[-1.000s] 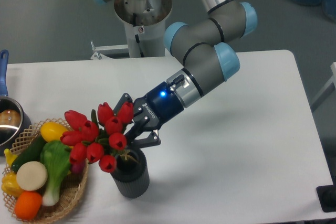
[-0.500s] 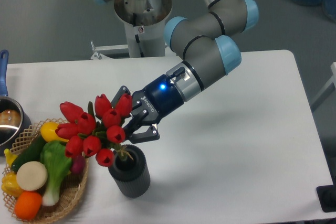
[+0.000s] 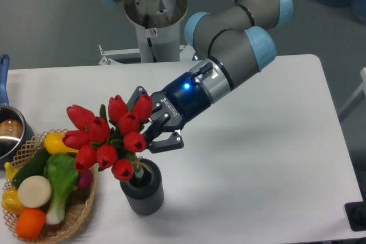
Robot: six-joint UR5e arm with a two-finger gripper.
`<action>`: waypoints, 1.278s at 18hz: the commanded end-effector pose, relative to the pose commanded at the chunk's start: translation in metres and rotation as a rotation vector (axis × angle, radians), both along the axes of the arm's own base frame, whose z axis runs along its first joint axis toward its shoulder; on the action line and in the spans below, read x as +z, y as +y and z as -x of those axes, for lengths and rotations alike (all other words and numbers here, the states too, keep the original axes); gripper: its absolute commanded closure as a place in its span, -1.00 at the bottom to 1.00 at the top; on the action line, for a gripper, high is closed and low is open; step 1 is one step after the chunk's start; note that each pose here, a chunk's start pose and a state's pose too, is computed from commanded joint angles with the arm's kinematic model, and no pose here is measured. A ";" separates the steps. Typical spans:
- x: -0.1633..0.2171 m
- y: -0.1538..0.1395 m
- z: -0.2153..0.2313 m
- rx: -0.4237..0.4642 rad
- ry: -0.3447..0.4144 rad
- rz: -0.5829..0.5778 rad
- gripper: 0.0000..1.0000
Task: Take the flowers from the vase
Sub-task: 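Raise the held tulips higher and carry them away from the vase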
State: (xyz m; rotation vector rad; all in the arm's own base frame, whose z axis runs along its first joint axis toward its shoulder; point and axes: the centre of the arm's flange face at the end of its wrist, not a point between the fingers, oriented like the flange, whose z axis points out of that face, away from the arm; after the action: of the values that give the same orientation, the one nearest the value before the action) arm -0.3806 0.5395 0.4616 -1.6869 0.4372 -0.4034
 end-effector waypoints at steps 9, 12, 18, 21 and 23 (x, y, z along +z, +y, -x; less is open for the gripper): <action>0.051 -0.011 -0.007 0.024 -0.051 0.009 0.27; 0.054 -0.012 -0.008 0.015 -0.062 -0.003 0.26; 0.064 -0.025 0.003 0.069 -0.038 0.025 0.27; 0.064 -0.039 0.021 0.172 0.000 0.116 0.27; 0.066 -0.052 0.035 0.222 -0.036 0.146 0.26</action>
State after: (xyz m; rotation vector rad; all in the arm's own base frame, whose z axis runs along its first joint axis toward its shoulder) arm -0.4152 0.4875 0.5275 -1.8445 0.1948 -0.3074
